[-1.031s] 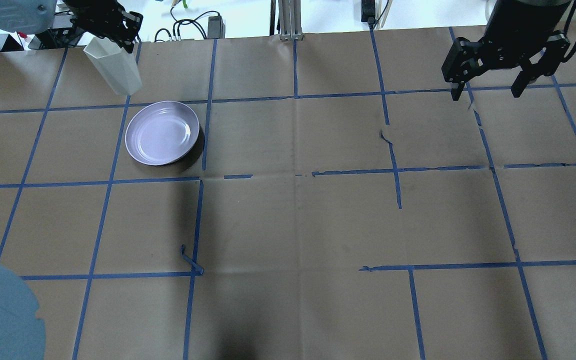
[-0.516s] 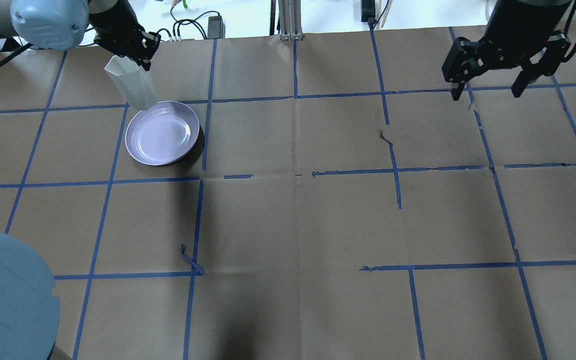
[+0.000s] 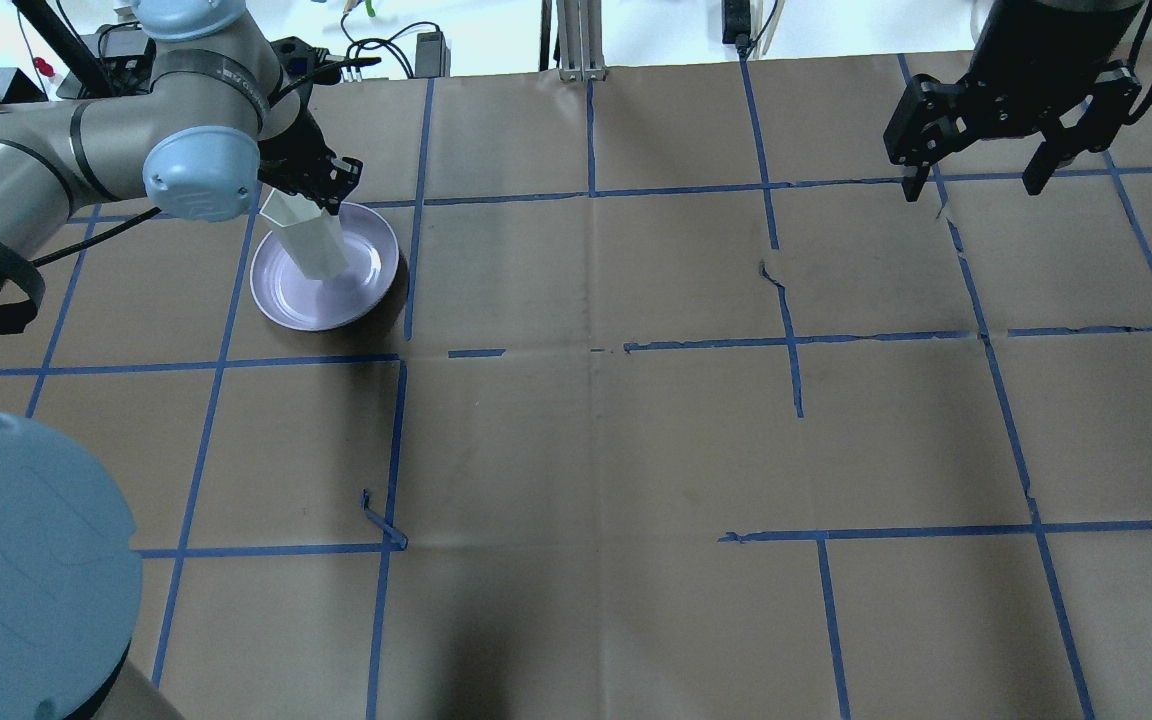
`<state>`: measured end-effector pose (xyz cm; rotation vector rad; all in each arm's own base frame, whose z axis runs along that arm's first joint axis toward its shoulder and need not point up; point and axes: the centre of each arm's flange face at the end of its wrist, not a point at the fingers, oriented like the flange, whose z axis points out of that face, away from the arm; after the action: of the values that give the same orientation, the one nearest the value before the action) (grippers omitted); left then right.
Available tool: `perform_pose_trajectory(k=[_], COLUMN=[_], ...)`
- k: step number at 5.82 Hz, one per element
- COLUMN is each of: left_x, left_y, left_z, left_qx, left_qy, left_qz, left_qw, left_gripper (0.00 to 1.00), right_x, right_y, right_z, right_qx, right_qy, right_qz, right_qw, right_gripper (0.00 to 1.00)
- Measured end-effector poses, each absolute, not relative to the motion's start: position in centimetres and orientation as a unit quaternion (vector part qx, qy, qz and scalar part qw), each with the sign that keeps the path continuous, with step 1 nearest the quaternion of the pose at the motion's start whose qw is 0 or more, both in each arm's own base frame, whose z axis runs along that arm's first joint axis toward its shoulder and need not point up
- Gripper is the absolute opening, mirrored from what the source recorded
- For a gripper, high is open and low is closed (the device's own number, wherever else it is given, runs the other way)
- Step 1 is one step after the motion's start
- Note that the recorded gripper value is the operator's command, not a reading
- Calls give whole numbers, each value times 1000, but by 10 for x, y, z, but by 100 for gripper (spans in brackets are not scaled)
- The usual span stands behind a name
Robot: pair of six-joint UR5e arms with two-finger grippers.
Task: Flip cup and place on plate
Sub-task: 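Carry the upright cup over the lavender plate and lower it, then open the left gripper and raise it off the cup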
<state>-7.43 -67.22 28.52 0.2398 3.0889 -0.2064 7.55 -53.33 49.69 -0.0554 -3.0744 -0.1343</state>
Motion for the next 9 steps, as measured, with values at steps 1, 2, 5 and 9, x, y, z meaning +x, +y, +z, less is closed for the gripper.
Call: perform_pose_trajectory(k=[1, 2, 5, 9], left_x=[-74, -75, -72, -85], left_y=[-670, -668, -662, -571], left_z=[276, 269, 300, 436], left_qx=[79, 80, 82, 52], left_qy=[994, 994, 994, 998], left_qz=[-69, -68, -62, -3], left_qw=[19, 20, 41, 32], left_gripper=[39, 98, 99, 100], right_x=[75, 75, 75, 75], right_y=[-533, -533, -533, -533], right_z=[497, 497, 497, 497], right_qx=[-18, -18, -18, -18], right_qy=[-998, -998, -998, -998], right_qz=[-44, -44, -44, -43], right_qw=[32, 32, 32, 32], right_gripper=[100, 100, 100, 100])
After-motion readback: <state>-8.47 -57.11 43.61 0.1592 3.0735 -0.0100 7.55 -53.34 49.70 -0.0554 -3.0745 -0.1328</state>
